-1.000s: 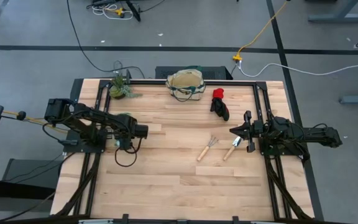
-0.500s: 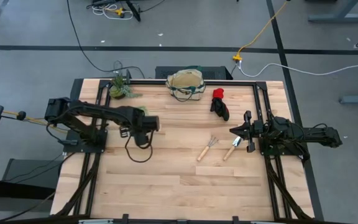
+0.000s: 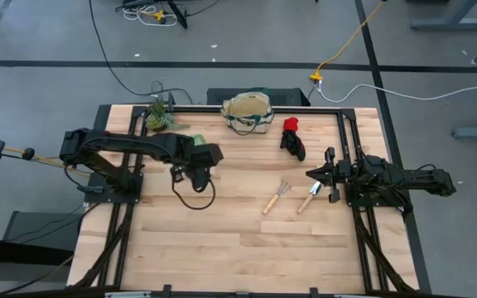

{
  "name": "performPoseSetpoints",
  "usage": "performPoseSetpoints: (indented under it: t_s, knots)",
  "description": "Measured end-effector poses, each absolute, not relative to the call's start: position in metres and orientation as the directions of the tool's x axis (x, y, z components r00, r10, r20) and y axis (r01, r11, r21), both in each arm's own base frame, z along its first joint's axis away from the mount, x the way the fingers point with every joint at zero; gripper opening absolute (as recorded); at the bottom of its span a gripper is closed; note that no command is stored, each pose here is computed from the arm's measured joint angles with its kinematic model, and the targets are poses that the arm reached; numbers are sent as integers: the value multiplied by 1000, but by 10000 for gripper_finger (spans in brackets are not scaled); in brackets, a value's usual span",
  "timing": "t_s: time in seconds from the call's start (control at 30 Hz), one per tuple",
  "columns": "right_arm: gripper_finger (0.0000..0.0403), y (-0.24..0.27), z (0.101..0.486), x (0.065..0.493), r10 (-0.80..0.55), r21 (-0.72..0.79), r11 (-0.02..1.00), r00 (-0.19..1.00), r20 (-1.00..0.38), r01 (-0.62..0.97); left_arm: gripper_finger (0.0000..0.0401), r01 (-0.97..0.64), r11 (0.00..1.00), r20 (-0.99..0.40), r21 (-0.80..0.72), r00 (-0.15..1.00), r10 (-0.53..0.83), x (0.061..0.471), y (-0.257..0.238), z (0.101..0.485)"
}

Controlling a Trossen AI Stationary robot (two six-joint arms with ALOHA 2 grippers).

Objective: Pick & Place Garden tools in Gardening bag
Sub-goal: Put the green spray bottle into the white gardening bag

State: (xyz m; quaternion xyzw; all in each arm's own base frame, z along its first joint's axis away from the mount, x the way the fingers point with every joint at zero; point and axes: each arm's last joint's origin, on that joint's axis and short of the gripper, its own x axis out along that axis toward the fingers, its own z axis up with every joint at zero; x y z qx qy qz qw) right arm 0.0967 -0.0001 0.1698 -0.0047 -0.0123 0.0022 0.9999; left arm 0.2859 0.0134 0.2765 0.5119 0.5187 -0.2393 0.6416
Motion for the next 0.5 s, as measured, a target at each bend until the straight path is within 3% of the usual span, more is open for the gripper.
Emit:
performPoseSetpoints:
  t_s: [0.27,0.5]
  knots:
    - [23,0,170,97,5,-10,1000,1000,25,-4,147,794,367,-875,484,429,226,294,14,282]
    - [23,0,170,97,5,-10,1000,1000,25,-5,150,698,450,-829,557,502,247,301,14,286]
